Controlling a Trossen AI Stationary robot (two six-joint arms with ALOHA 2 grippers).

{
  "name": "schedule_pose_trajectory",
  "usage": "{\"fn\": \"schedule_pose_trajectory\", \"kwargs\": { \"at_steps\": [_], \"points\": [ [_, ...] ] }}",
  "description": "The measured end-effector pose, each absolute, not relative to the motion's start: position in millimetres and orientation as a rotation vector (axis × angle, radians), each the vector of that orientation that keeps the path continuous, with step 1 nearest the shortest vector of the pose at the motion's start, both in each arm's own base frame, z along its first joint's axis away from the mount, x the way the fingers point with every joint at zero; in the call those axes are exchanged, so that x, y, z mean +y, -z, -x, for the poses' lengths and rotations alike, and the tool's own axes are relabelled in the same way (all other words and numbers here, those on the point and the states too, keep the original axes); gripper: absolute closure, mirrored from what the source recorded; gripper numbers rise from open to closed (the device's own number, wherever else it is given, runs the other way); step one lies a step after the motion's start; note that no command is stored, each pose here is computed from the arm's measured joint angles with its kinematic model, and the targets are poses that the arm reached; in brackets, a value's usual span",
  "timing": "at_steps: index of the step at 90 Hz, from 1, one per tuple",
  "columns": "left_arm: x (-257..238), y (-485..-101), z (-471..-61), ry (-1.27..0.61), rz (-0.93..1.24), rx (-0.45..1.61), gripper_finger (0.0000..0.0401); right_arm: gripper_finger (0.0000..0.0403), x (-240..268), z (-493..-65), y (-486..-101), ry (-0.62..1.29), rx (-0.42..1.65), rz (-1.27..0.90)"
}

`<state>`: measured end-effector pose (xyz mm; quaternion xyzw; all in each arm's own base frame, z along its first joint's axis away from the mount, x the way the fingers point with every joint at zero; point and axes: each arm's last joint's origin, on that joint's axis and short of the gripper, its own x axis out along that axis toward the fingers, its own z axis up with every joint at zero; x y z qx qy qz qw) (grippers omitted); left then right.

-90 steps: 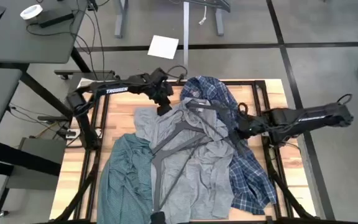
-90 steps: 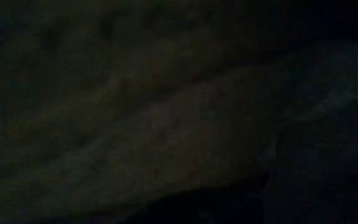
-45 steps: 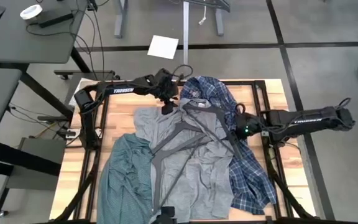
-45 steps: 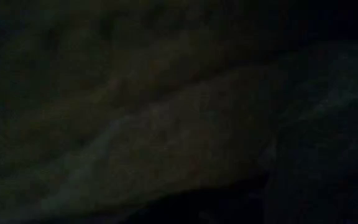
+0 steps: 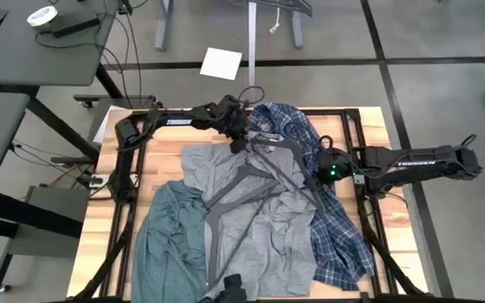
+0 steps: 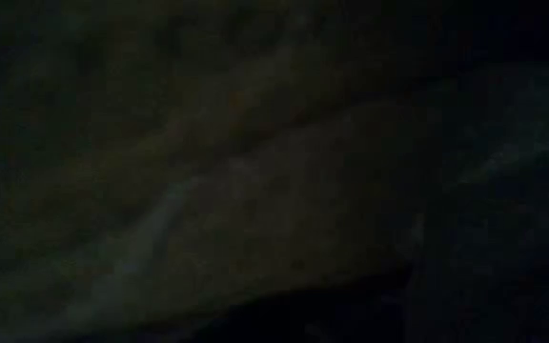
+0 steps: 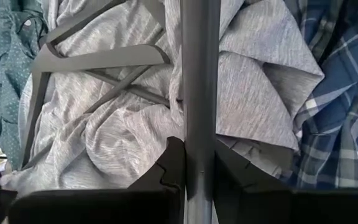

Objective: Hang clothes
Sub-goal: Put the gray t-shirt on the gray hanger

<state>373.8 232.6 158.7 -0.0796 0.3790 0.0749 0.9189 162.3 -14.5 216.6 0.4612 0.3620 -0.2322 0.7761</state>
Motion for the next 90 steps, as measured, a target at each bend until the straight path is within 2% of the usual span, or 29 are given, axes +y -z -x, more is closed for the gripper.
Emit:
{"fn": "schedule_pose_trajectory", "kwargs": {
  "at_steps": [13,20,26,36,40,62,90],
  "points": [
    [240.1,-156.6,-391.1,-0.168,0.188,0.855,0.0223,0.0370,-14.6,-162.0,-216.2,0.511,0.784,-1.000],
    [242.5,-158.2,-395.7,-0.147,0.189,0.904,0.0242,0.0370,-14.5,-161.6,-215.8,0.510,0.790,-0.992],
    [243.1,-161.6,-397.5,-0.129,0.171,0.929,0.0279,0.0370,-14.5,-161.1,-215.4,0.506,0.800,-0.974],
    [245.7,-173.2,-400.8,-0.126,0.164,0.919,0.0370,0.0370,-14.5,-160.9,-214.7,0.492,0.810,-0.937],
    [245.6,-181.2,-402.6,-0.114,0.158,0.908,0.0388,0.0370,-14.7,-160.9,-214.8,0.483,0.813,-0.916],
    [238.0,-241.3,-407.4,-0.085,0.054,0.811,0.0400,0.0370,-14.7,-166.6,-219.6,0.375,0.768,-0.803],
    [212.4,-296.2,-409.9,-0.021,-0.007,0.702,0.0401,0.0370,-41.6,-169.2,-212.7,0.476,0.668,-0.648]
  ]
}}
